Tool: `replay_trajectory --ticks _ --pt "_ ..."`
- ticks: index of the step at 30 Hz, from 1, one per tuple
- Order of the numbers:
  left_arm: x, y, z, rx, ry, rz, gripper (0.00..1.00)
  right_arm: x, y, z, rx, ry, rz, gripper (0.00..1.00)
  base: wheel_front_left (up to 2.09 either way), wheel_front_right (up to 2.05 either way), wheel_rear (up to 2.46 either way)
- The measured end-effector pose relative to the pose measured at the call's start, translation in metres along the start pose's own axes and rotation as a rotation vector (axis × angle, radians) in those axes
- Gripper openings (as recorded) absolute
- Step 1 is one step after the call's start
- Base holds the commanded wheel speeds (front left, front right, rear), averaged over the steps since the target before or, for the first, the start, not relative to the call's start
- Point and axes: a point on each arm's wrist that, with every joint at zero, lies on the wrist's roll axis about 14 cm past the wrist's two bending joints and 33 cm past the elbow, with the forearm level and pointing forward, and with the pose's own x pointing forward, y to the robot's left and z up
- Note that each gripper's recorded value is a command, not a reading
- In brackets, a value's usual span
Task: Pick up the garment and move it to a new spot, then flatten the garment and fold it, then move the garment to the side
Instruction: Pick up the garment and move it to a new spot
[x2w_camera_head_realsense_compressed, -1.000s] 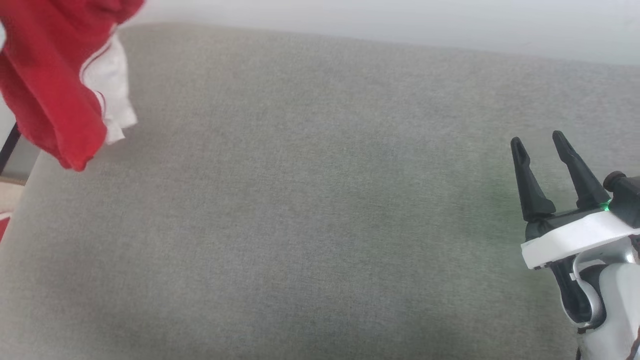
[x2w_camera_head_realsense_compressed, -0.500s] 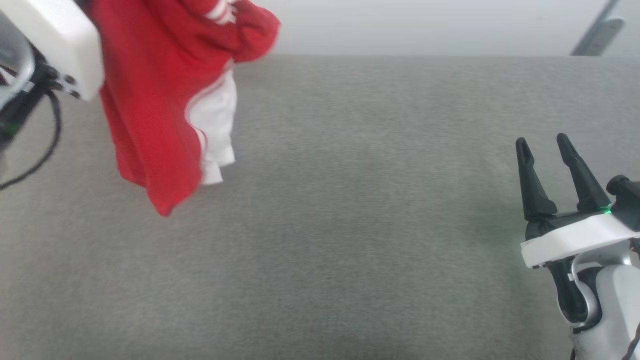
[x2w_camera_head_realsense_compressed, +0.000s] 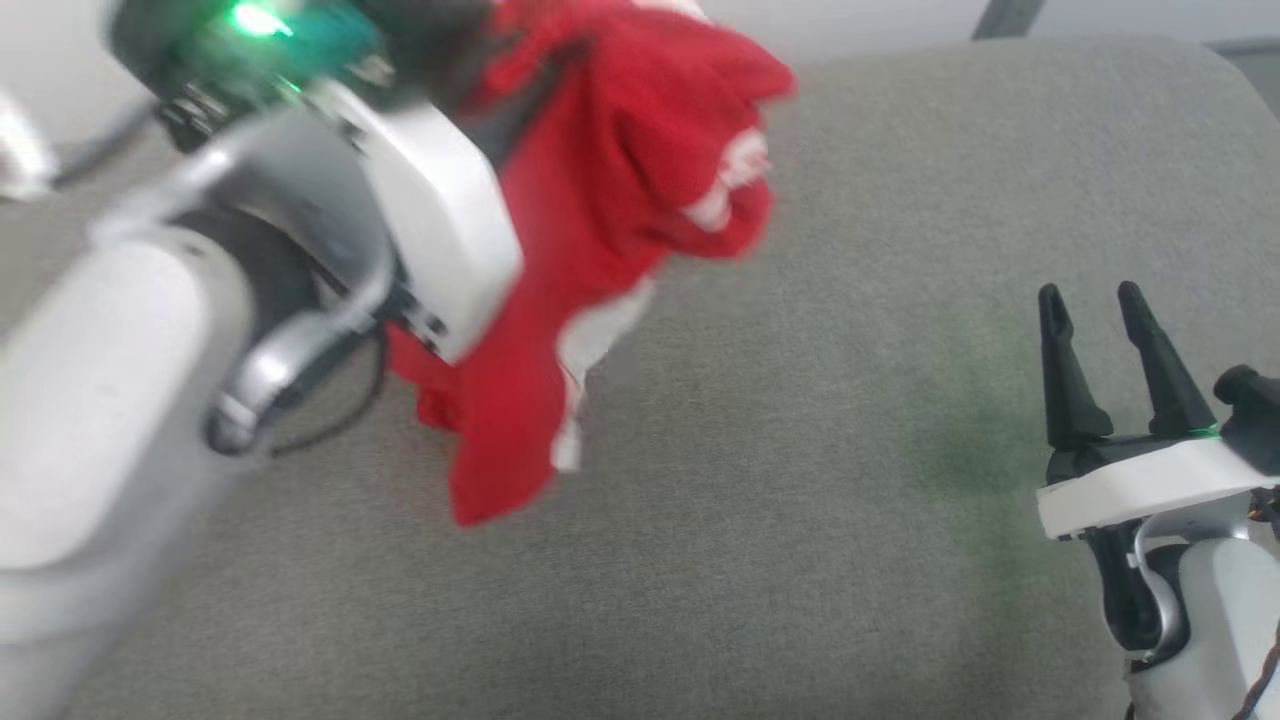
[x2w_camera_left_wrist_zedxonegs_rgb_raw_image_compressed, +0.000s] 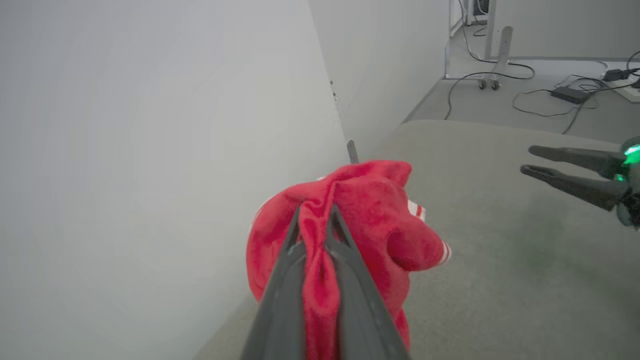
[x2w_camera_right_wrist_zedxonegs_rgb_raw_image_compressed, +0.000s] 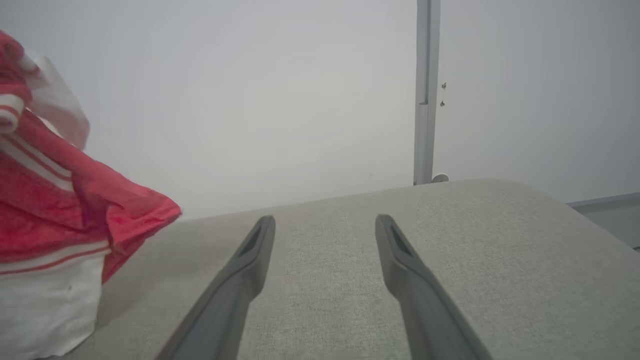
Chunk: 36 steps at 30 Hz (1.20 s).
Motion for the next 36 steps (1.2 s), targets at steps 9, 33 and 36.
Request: replay_trajectory --ticks 9,33,36 --pt "0.027 -0.047 -0.111 -0.179 0.242 -0.119 0.0 -0.005 -0.006 -0.023 0.026 0.048 -0.037 1.0 0.0 0.0 0.0" --pt "0.0 -0.081 -0.28 -0.383 0.68 -0.11 1.0 0.005 0.007 -0.034 0.031 0.071 0.01 1.0 0.0 0.0 0.0" --pt "-0.001 -0.072 -0.268 -0.375 0.624 -0.083 1.0 0.006 0.012 -0.029 0.029 0.062 0.028 1.0 0.0 0.0 0.0"
